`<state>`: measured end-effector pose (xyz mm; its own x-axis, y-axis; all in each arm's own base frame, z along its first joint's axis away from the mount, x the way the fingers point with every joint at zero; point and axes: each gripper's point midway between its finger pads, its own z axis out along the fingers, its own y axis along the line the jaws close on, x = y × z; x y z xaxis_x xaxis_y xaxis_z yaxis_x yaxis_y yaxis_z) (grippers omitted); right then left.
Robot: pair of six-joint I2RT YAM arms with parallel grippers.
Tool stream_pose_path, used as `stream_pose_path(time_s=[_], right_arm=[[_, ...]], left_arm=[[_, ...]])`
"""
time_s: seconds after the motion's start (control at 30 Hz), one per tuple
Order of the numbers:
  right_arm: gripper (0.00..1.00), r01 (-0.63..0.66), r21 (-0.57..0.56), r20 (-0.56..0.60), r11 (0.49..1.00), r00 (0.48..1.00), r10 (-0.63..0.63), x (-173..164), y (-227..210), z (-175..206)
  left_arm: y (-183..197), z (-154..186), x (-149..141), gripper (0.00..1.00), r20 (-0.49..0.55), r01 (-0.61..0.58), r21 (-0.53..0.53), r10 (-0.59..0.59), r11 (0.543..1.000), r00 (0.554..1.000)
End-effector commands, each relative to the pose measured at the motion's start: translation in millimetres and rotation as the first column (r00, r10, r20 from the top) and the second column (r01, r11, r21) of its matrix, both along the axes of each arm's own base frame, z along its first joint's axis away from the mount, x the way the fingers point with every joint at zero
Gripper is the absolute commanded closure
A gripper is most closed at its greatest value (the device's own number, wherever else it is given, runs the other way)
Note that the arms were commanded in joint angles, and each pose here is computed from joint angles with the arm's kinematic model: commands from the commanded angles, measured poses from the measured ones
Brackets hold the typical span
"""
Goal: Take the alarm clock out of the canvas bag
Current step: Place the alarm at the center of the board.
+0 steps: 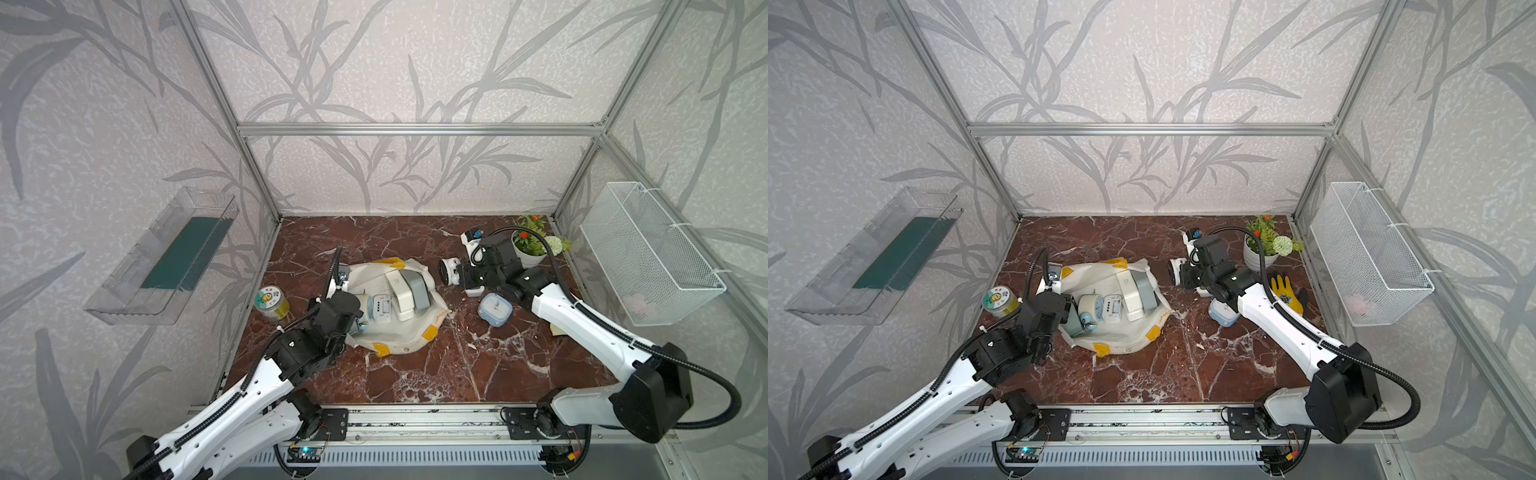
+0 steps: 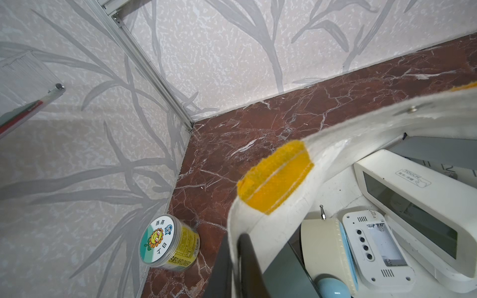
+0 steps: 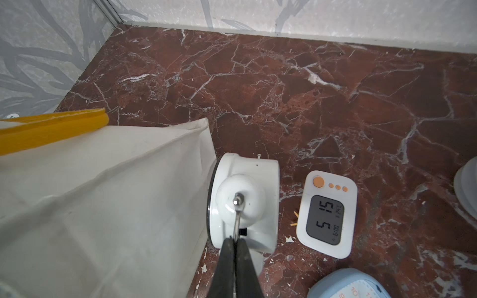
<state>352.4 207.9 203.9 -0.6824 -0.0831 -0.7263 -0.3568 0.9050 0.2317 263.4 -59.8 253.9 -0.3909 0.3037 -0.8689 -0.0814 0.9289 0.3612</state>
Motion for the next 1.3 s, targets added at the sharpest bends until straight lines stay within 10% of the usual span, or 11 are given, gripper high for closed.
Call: stream_pose_path(time_s=[0.0, 1.27], right_arm=[[1.0, 0.019, 0.076, 0.0, 0.997, 1.0, -0.019, 12, 3, 8], [1.0, 0.063, -0.043, -0.43, 0.997, 0.9, -0.076, 30, -12, -85]], left_arm=[[14, 15, -2, 1.0, 0.044, -0.062, 0.023, 0.061, 0.998, 0.997], [10, 13, 0, 1.0, 0.044, -0.042, 0.027, 0.041, 0.999, 0.998]])
